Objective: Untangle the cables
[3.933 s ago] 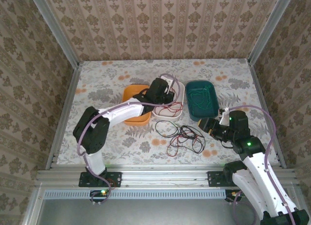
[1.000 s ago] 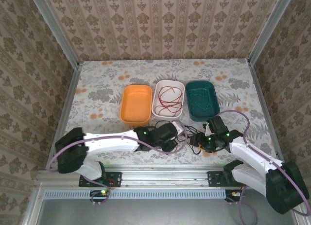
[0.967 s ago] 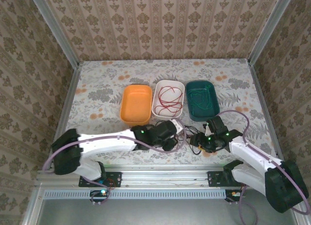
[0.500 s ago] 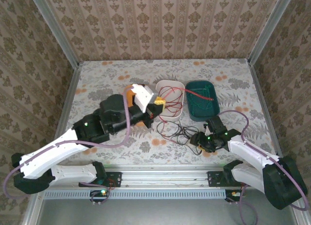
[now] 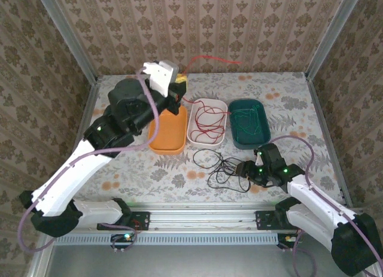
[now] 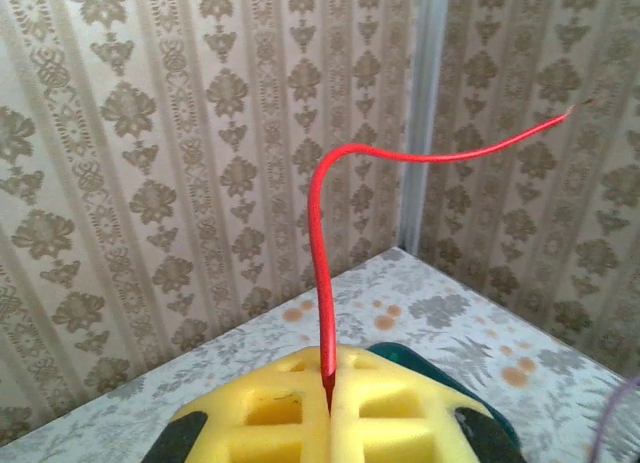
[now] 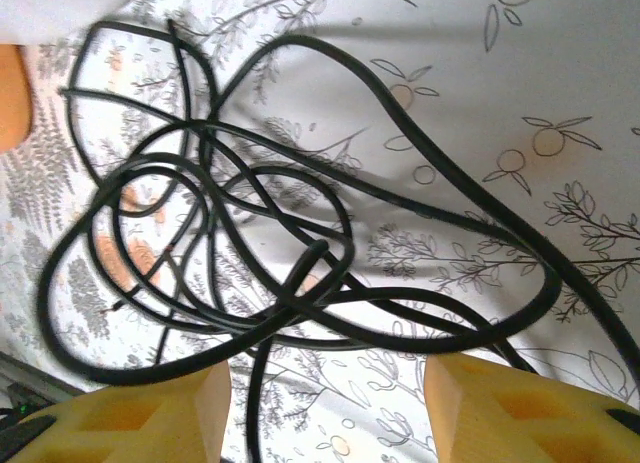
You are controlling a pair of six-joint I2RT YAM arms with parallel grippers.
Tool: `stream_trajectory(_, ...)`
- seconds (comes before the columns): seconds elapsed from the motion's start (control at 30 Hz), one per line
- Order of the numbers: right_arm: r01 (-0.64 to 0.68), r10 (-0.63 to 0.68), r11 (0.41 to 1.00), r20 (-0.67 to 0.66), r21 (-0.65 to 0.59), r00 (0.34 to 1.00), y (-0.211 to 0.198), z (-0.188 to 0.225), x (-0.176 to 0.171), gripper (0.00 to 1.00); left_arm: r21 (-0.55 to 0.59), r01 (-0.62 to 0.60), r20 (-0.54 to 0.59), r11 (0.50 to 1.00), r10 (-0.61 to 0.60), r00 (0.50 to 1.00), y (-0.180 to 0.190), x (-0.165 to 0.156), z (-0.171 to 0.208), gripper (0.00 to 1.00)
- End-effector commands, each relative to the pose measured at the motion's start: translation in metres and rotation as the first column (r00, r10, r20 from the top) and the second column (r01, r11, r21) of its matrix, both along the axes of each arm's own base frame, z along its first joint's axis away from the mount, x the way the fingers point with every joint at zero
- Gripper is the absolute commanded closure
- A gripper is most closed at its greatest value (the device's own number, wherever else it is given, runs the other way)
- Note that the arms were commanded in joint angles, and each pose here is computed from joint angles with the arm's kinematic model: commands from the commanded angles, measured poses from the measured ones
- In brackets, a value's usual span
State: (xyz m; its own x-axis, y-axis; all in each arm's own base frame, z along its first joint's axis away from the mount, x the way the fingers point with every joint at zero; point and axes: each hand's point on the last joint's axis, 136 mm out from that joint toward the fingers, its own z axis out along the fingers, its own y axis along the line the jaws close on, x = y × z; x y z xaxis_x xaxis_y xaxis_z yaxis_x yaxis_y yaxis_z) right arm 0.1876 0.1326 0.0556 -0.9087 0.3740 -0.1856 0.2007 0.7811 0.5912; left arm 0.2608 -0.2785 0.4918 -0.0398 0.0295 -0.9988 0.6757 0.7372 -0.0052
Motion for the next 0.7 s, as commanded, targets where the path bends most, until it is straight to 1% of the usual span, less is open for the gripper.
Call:
stream_trajectory(0.0, -0.010, 0.010, 1.000, 0.011, 0.000, 1.000, -0.002, 0.005, -0.005, 0.45, 0.023, 0.021, -0.007, 1.000, -0.021, 1.000, -0.016, 0.031, -0.011, 1.00)
stream_trajectory(0.07, -0.015, 0.015, 1.000, 0.027, 0.010, 1.000, -0.001, 0.012, -0.004, 0.45, 0.041, 0.009, -0.050, 0.999, -0.007, 0.999, -0.028, 0.057, -0.033, 1.00)
stream_trajectory(0.17, -0.027, 0.026, 0.999, 0.051, 0.026, 0.998, 0.002, 0.022, -0.003, 0.45, 0.039, 0.021, -0.134, 0.999, -0.016, 0.991, -0.045, 0.093, -0.080, 1.00)
stream_trajectory(0.27, -0.051, 0.048, 0.998, 0.067, 0.040, 0.997, 0.005, 0.032, -0.004, 0.45, 0.038, 0.018, -0.255, 0.999, -0.008, 0.967, -0.056, 0.119, -0.145, 1.00)
stream_trajectory(0.33, -0.069, 0.065, 0.997, 0.077, 0.043, 0.995, 0.007, 0.037, -0.005, 0.45, 0.054, -0.001, -0.335, 0.999, 0.019, 0.942, -0.059, 0.127, -0.189, 1.00)
stream_trajectory(0.43, -0.084, 0.081, 0.996, 0.066, 0.030, 0.994, 0.005, 0.037, -0.009, 0.45, 0.078, -0.005, -0.447, 0.997, 0.039, 0.894, -0.063, 0.125, -0.242, 1.00)
stream_trajectory(0.53, -0.090, 0.088, 0.996, 0.062, 0.027, 0.994, 0.005, 0.035, -0.010, 0.45, 0.121, -0.050, -0.540, 0.991, 0.108, 0.835, -0.057, 0.124, -0.285, 1.00)
stream_trajectory(0.67, -0.084, 0.081, 0.996, 0.066, 0.037, 0.995, 0.007, 0.035, -0.008, 0.45, 0.181, -0.111, -0.621, 0.977, 0.201, 0.757, -0.049, 0.127, -0.327, 1.00)
